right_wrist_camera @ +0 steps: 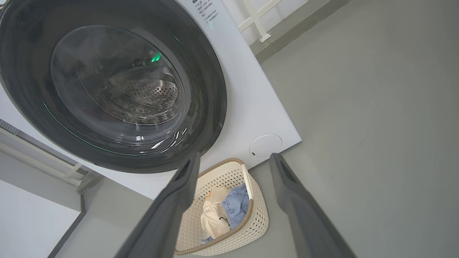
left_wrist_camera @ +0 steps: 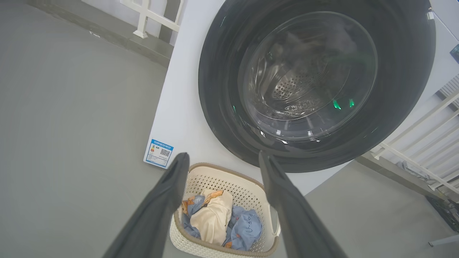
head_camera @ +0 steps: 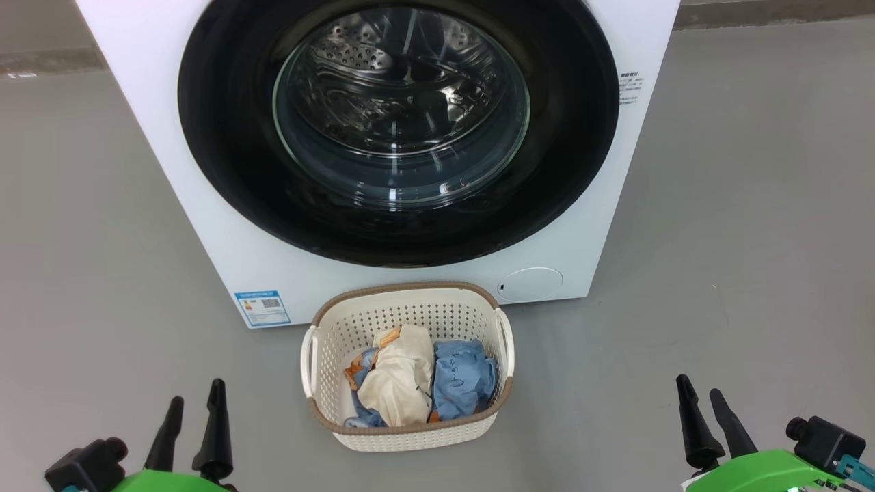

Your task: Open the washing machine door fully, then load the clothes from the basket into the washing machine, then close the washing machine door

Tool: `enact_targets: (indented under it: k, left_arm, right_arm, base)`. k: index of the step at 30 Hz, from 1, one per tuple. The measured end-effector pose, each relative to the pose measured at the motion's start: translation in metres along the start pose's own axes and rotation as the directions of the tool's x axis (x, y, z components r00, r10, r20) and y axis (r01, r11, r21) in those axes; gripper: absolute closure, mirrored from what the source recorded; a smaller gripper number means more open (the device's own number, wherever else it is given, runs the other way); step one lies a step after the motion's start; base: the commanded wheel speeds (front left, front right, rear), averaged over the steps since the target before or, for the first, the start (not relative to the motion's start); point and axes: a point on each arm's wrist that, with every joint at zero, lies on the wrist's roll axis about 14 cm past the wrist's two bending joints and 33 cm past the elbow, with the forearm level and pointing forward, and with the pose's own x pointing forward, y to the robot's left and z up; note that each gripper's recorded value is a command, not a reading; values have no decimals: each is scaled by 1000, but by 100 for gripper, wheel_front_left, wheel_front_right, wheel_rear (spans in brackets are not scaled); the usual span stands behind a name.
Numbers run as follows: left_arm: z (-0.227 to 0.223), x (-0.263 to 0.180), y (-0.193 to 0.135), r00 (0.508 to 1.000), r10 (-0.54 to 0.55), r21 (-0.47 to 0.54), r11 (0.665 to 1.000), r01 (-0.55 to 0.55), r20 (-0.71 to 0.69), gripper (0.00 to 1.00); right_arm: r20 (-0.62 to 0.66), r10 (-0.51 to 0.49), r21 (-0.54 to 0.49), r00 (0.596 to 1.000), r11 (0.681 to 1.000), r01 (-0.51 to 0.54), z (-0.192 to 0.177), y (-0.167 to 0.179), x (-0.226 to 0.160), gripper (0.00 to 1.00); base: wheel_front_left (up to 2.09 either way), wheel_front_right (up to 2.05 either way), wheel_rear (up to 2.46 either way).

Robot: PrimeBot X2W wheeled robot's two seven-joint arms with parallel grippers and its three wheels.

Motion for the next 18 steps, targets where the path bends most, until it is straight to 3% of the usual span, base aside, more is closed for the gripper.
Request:
enact_targets:
  k: [18]
  left_arm:
    - [4, 0, -7, 999, -49, 211, 977, 44, 20, 0]
  right_arm:
    - [24, 24, -160, 999, 987, -20, 3, 3, -1, 0]
  base:
    - [0, 0, 0]
